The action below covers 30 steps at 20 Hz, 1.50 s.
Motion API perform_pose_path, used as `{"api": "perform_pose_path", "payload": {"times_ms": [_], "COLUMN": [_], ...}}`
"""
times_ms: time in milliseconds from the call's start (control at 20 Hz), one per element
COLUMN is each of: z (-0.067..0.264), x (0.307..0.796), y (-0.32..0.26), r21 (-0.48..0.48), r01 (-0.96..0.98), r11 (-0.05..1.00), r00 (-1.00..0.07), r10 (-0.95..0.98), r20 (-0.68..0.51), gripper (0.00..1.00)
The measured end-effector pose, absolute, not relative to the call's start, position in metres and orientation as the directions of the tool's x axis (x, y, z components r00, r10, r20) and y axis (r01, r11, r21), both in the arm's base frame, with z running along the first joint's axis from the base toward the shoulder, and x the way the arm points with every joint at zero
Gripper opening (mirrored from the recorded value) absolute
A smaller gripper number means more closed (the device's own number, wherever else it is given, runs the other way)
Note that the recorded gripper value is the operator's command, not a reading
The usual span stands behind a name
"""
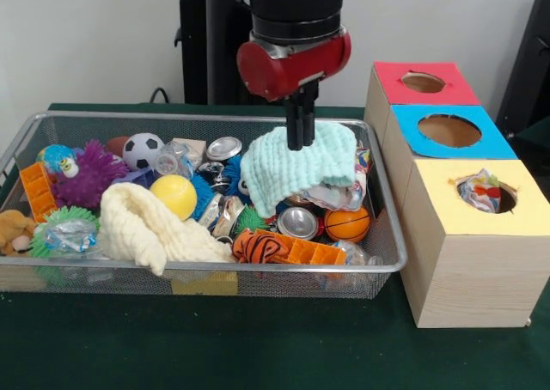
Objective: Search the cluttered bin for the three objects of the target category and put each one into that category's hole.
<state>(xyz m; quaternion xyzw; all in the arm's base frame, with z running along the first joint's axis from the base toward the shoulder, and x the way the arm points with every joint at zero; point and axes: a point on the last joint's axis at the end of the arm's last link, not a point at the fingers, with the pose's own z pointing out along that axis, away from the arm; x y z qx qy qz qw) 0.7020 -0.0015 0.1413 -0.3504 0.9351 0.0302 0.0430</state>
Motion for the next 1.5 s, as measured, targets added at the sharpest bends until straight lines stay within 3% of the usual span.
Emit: {"api": "perform_pose_path", "payload": {"times_ms": [50,800,1500], "z": [0.135,0.089,0.036], "x": [0.694,0.644,0.599], "y": [0.007,0.032,0.062], "r21": [0.028,0.008,0.104], "r01": [-0.677,-0.755,-0.788], "r11": [0.736,0.655,0.606], "r00": [-0.735,-0.653,-0.612], "r10": [-0.672,-0.752,-0.791], "r20": [-0.091,-0.089,-0.023], "gripper": [1.0,1.0,1.0]}}
